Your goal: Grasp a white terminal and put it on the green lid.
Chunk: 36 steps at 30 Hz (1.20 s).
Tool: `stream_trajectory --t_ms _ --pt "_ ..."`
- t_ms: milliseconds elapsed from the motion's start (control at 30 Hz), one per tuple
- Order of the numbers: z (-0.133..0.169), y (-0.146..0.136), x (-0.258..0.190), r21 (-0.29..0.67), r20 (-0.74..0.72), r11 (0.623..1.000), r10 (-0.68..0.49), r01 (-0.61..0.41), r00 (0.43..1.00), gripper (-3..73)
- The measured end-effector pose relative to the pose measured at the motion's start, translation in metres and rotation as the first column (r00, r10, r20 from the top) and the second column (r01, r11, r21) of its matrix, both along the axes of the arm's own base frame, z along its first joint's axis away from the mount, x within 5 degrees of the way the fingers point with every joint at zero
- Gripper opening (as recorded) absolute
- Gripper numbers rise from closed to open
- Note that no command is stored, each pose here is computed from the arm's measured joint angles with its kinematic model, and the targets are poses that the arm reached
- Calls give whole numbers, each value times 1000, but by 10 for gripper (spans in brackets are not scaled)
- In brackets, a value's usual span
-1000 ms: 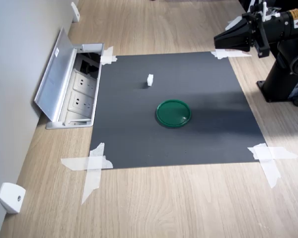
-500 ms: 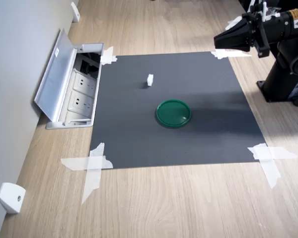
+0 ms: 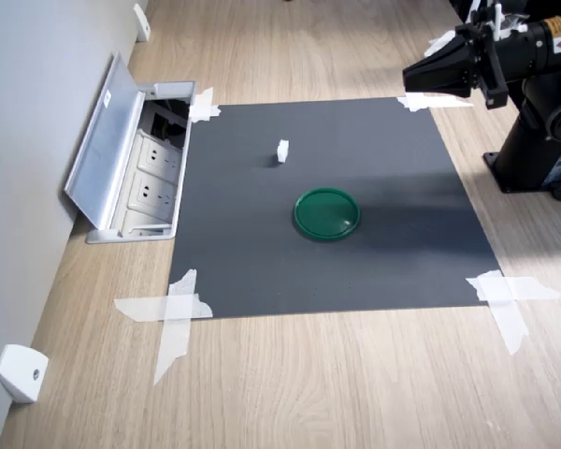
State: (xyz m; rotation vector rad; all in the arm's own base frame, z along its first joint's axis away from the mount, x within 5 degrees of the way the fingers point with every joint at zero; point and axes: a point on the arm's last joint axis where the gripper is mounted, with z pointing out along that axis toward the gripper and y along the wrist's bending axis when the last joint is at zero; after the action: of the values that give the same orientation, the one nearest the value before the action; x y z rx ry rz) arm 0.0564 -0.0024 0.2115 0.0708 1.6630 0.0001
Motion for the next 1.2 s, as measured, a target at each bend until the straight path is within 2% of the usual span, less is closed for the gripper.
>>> stream_trajectory --t_ms 933,1200 --pt "0 0 1 7 -31 1000 1 0 1000 -8" --pt "40 0 17 26 -171 1000 5 0 985 -8"
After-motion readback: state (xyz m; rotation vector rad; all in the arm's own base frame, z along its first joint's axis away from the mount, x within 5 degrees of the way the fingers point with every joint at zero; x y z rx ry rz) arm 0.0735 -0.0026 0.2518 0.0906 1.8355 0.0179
